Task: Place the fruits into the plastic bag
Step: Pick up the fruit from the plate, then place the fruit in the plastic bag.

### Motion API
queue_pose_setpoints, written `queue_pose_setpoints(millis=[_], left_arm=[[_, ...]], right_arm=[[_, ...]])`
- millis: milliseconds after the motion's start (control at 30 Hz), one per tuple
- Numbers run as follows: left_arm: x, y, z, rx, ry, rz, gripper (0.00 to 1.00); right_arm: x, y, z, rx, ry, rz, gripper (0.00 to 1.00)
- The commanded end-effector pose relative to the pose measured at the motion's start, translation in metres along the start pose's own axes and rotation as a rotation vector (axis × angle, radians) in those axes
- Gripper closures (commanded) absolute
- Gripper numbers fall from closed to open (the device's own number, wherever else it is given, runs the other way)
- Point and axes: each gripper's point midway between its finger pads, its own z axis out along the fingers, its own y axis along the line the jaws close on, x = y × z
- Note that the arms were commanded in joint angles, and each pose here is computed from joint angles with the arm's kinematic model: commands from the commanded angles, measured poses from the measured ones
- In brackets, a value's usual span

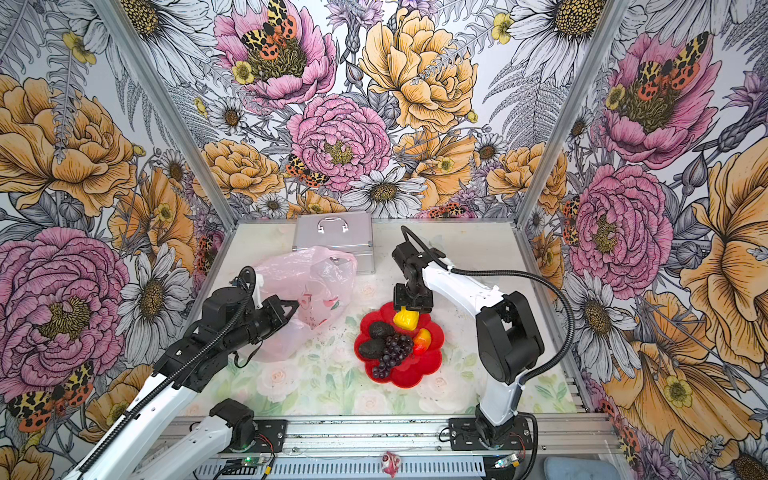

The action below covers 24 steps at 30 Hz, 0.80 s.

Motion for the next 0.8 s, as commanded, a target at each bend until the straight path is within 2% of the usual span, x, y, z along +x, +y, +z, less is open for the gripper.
queue_pose_setpoints(millis=[0,167,367,433,533,767], left_arm=[[-0.001,0.003,-0.001,-0.006,-0.009,-0.006,1.00],[-0.001,0.000,-0.002,0.000,-0.005,-0.004,1.00],[-0.003,-0.003,-0.003,0.006,-0.008,-0.003,1.00],[-0.003,-0.004,-0.004,0.012,-0.011,-0.002,1.00],[-0.004,-0.005,-0.006,0.013,-0.018,-0.003,1.00],[-0.007,-0.008,-0.010,0.024,-0.039,-0.002,1.00]], right_arm=[[-0.009,0.001,-0.032,-0.061,-0.081,0.045,0.38],[-0.019,0.023,-0.068,-0.228,-0.131,0.091,0.38],[-0.040,0.086,-0.102,-0.558,-0.145,0.159,0.40],[-0.047,0.103,-0.112,-0.625,-0.159,0.162,0.40],[-0.053,0.132,-0.118,-0.683,-0.155,0.134,0.40],[-0.053,0.208,-0.091,-0.723,-0.061,0.021,0.40]])
